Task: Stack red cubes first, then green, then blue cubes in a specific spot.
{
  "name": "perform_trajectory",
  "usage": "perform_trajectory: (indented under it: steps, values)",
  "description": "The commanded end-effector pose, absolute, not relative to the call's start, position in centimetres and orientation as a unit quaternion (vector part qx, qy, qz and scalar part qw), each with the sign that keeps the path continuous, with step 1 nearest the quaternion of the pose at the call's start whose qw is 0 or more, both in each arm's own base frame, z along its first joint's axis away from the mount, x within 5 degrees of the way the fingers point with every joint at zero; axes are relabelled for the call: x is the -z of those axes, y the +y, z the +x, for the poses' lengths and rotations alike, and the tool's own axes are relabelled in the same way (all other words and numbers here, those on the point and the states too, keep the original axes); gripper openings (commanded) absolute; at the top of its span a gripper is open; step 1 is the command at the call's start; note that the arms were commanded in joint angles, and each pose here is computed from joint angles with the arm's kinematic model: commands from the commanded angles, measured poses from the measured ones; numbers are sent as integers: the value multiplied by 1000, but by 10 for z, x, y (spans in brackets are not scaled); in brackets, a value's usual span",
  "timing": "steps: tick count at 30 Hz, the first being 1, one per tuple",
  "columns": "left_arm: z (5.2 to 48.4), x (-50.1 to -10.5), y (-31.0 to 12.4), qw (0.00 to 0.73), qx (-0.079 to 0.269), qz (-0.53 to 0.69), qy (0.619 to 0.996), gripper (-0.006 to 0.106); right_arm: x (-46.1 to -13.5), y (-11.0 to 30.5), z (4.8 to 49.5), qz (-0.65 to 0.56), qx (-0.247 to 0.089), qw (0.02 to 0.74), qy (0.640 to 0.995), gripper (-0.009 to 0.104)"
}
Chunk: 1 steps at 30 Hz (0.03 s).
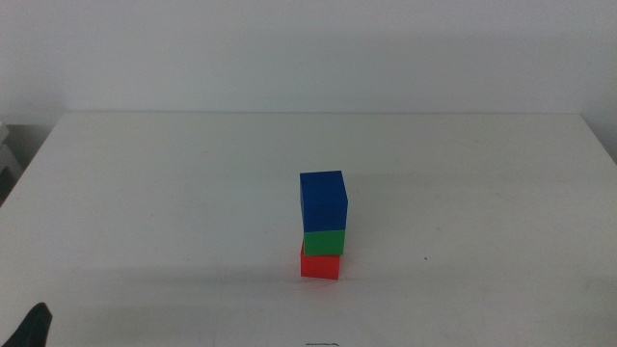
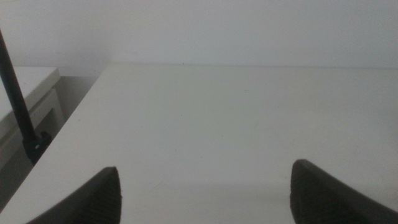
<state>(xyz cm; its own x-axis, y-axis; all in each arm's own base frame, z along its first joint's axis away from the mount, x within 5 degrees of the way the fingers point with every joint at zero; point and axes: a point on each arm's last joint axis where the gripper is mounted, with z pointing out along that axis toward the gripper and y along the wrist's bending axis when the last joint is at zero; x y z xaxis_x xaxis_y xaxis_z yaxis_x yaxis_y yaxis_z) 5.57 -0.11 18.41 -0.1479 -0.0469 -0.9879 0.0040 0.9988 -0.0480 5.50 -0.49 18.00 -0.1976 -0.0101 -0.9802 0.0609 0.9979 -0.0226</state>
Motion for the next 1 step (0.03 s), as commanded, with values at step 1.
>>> perform_trajectory:
  steps: [1]
  values:
    - [55, -194, -1, 693, 29, -24, 720, 92, -194, -4, 54, 9, 34, 677, 736, 94]
